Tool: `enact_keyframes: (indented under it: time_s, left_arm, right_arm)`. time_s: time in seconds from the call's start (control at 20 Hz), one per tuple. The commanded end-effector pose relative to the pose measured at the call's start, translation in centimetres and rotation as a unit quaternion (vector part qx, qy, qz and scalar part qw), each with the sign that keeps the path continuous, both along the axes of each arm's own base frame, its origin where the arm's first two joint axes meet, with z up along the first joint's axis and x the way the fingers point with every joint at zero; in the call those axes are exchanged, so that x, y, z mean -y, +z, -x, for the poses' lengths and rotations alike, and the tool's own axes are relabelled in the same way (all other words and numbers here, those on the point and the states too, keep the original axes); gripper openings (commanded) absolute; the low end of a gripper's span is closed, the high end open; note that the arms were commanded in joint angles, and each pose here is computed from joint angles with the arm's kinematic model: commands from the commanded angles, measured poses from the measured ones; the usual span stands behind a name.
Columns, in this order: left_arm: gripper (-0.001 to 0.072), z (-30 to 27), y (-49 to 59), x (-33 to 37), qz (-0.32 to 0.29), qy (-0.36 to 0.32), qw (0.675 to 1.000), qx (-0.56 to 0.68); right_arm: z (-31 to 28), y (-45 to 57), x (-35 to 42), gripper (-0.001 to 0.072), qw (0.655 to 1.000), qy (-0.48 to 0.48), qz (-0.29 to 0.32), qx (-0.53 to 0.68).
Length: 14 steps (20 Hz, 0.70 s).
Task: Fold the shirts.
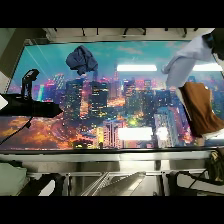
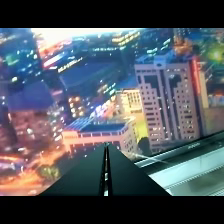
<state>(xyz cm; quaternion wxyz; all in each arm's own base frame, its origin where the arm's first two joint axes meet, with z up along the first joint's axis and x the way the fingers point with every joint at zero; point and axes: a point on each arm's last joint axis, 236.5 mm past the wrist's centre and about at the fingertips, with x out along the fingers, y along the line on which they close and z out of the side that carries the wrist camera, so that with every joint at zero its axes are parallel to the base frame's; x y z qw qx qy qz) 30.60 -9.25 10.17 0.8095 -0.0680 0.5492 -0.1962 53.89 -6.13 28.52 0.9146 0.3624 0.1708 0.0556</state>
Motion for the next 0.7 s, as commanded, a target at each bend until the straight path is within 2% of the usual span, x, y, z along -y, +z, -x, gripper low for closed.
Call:
enact_keyframes:
  time_s: [0.0, 0.3, 0.65]
  left_arm:
    - [0.0013, 0.3, -0.4, -0.5, -0.014, -0.002, 1.000, -0.008]
    - [0.0013, 0.3, -0.3, -0.6, -0.014, -0.001, 1.000, -0.006]
    - [0.0013, -0.1, -0.2, -0.6, -0.014, 0.001, 1.000, 0.002]
  right_arm:
    - [-2.4, 0.9, 4.5, 0.0023, 0.999, -0.032, 0.008, 0.020]
    - [-1.4, -0.5, 8.6, 0.0023, 0.999, -0.054, 0.006, -0.005]
    - [3.4, -5.1, 10.6, 0.0024, 0.992, -0.021, -0.013, -0.120]
